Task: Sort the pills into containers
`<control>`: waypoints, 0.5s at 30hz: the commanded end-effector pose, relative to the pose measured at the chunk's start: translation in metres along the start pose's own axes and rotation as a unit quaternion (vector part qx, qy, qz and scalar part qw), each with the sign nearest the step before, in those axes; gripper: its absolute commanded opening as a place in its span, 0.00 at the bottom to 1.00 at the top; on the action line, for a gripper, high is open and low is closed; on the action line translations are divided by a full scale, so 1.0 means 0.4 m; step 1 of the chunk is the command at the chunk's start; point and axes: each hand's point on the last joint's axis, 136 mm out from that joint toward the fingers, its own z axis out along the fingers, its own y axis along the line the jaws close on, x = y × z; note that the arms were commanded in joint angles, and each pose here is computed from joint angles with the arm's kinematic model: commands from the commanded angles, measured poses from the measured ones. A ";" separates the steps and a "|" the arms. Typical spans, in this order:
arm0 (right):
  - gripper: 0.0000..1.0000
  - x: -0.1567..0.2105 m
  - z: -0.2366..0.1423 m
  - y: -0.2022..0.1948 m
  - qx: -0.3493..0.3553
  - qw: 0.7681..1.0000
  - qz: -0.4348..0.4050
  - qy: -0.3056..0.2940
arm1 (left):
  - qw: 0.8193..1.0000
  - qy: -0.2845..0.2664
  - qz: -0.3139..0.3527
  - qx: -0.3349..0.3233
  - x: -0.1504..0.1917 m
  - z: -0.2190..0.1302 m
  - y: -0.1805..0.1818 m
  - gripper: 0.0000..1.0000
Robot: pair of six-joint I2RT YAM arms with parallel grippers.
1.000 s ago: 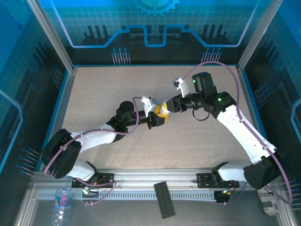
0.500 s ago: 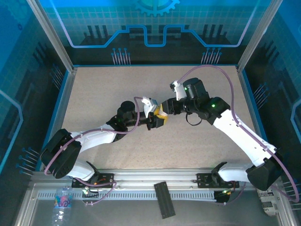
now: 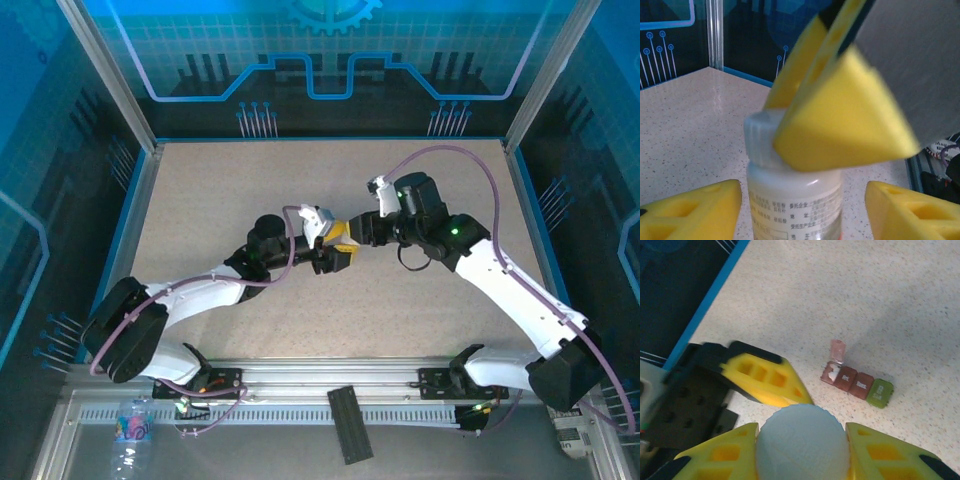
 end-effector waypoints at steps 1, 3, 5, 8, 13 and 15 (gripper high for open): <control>0.25 -0.025 0.004 -0.036 0.022 0.999 0.011 -0.026 | 1.000 -0.014 0.017 -0.009 -0.013 -0.014 -0.002 0.80; 0.25 -0.026 0.013 -0.064 0.038 0.999 0.015 -0.029 | 1.000 -0.006 0.011 -0.012 0.010 -0.022 -0.003 0.99; 0.25 -0.026 0.022 -0.095 0.057 0.998 0.016 -0.032 | 1.000 -0.005 0.006 -0.020 0.028 -0.037 -0.001 0.99; 0.25 -0.018 0.038 -0.156 0.094 0.995 0.019 -0.038 | 0.999 -0.013 0.000 -0.047 0.044 -0.069 0.009 0.99; 0.26 -0.006 0.065 -0.263 0.167 0.984 0.013 -0.062 | 0.993 -0.040 0.005 -0.115 0.034 -0.129 0.040 0.99; 0.26 -0.001 0.076 -0.301 0.194 0.978 0.005 -0.078 | 0.988 -0.049 0.008 -0.145 0.024 -0.154 0.055 0.99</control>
